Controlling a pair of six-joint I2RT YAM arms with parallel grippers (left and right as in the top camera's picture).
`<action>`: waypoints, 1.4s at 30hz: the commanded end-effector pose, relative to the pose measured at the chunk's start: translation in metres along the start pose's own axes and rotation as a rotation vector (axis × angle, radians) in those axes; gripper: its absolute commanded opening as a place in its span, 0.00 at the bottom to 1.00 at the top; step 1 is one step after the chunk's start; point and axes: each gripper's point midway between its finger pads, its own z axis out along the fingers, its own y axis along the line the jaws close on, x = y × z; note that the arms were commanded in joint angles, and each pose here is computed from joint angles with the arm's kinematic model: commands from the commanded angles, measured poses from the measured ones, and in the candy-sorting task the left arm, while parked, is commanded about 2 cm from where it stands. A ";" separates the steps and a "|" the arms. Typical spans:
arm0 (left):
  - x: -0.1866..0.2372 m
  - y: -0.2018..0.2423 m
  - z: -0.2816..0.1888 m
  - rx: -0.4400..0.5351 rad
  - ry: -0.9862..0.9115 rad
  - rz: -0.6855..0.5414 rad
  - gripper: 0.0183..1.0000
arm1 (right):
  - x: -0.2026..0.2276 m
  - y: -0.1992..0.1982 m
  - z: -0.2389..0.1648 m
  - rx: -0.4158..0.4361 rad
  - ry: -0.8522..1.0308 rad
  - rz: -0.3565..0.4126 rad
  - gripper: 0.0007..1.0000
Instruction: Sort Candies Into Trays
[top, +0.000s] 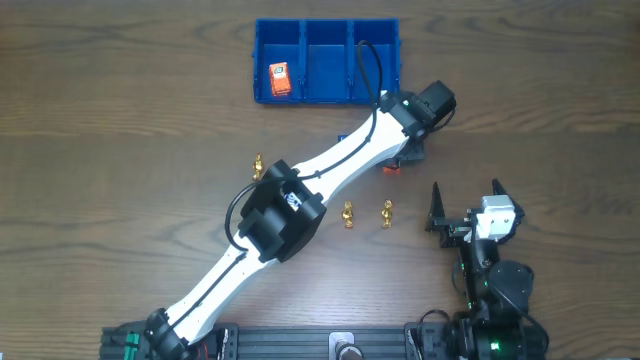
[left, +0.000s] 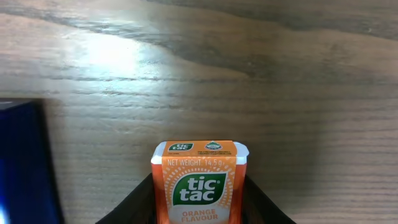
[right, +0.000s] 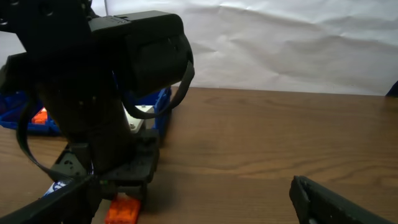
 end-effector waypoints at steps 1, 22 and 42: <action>-0.074 0.030 -0.107 0.028 -0.250 0.015 0.34 | 0.002 0.000 0.000 -0.004 0.003 -0.015 1.00; -0.196 0.215 -0.075 -0.012 -0.201 -0.004 0.35 | 0.001 0.000 0.000 -0.004 0.003 -0.015 1.00; -0.065 0.315 -0.355 0.067 -0.984 -0.065 1.00 | 0.001 0.000 0.000 -0.004 0.003 -0.015 1.00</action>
